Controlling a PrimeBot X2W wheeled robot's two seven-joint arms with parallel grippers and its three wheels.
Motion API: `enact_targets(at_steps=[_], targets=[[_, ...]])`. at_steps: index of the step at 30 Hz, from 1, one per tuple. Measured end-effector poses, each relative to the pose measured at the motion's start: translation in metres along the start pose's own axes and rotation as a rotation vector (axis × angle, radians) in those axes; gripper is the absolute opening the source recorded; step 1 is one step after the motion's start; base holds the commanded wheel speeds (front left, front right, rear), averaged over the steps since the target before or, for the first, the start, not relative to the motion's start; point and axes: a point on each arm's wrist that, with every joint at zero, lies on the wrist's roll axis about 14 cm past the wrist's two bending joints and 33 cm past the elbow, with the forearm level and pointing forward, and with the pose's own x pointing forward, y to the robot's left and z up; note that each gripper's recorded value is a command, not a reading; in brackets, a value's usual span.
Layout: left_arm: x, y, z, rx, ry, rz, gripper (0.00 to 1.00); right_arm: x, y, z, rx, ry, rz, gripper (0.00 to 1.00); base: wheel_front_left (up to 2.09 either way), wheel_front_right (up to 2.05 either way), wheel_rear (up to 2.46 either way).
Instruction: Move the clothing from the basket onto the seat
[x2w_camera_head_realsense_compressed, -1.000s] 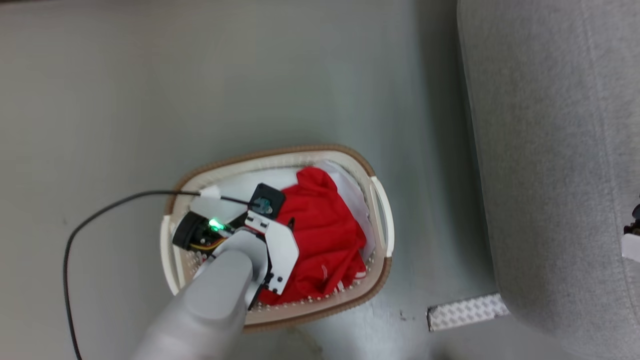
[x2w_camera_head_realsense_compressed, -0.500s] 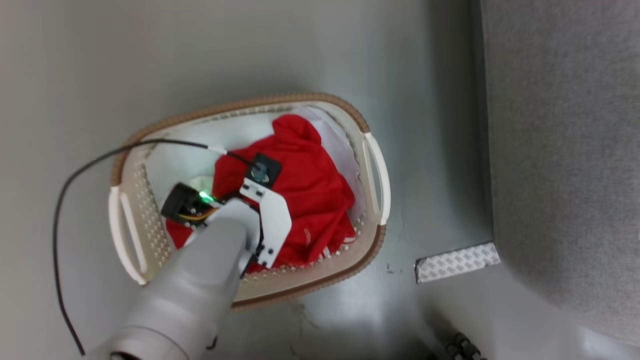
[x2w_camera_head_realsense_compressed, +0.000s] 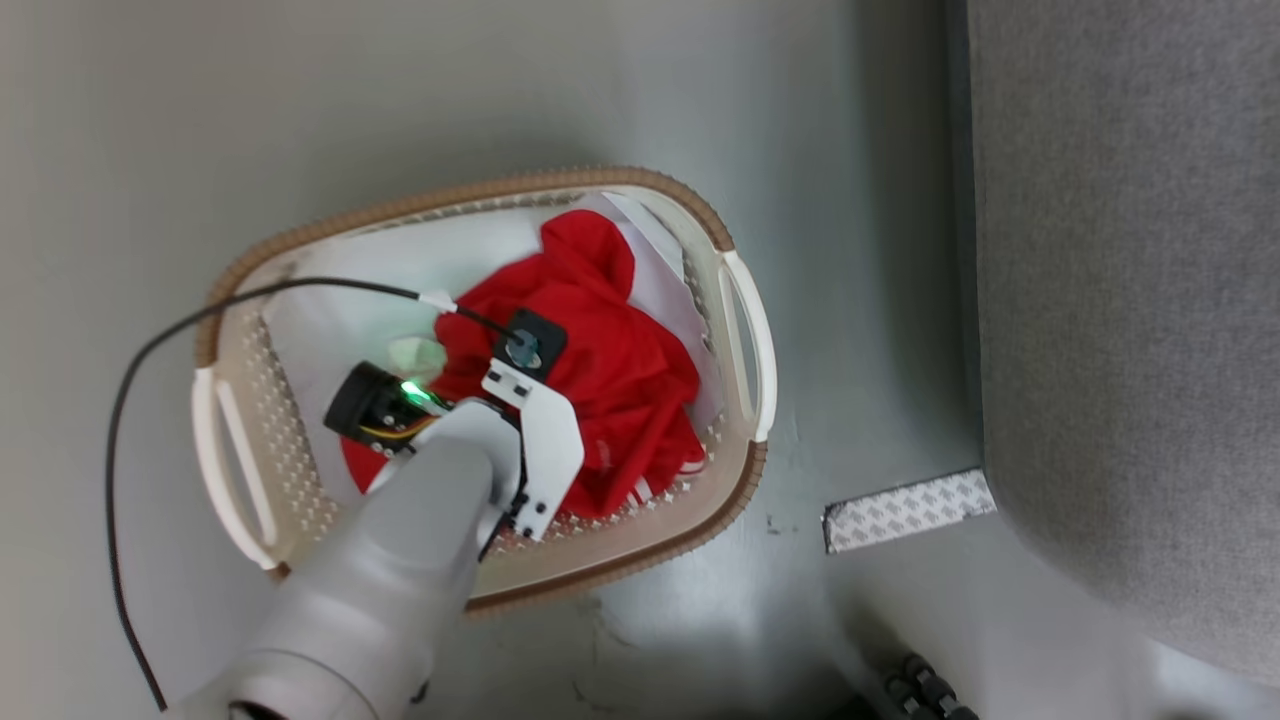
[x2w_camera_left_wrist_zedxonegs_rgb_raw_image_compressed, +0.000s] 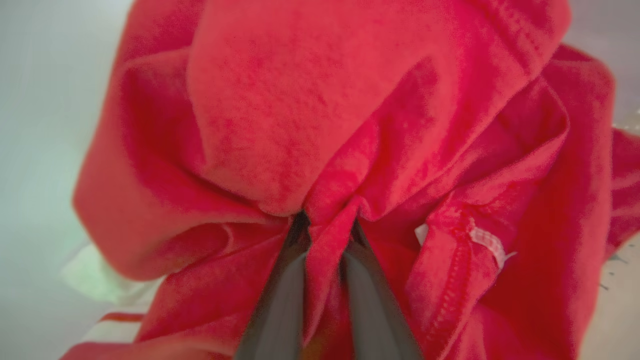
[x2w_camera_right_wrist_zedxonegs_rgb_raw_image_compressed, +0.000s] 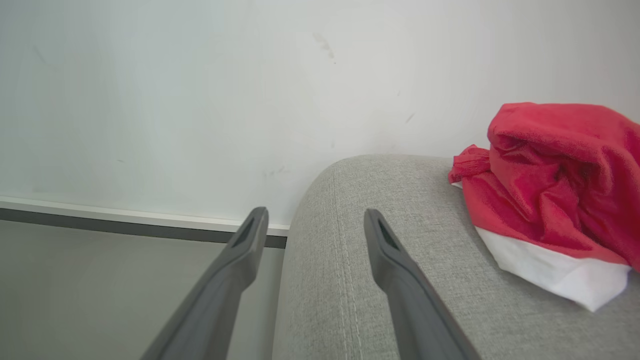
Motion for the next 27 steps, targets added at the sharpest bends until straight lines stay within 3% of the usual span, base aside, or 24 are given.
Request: enact_targets(at_steps=[11,27], targets=[[-0.066,-0.015,0.056,-0.057,-0.260,0.009,0.00,-0.014,0.000,0.045,0.017,-0.076,0.010,1.00,0.00,0.00,0.00],[-0.230,-0.038,0.116,-0.145,-0.718,0.164,0.00,-0.084,0.015,0.105,0.064,-0.158,0.060,1.00,0.00,0.00,0.00]])
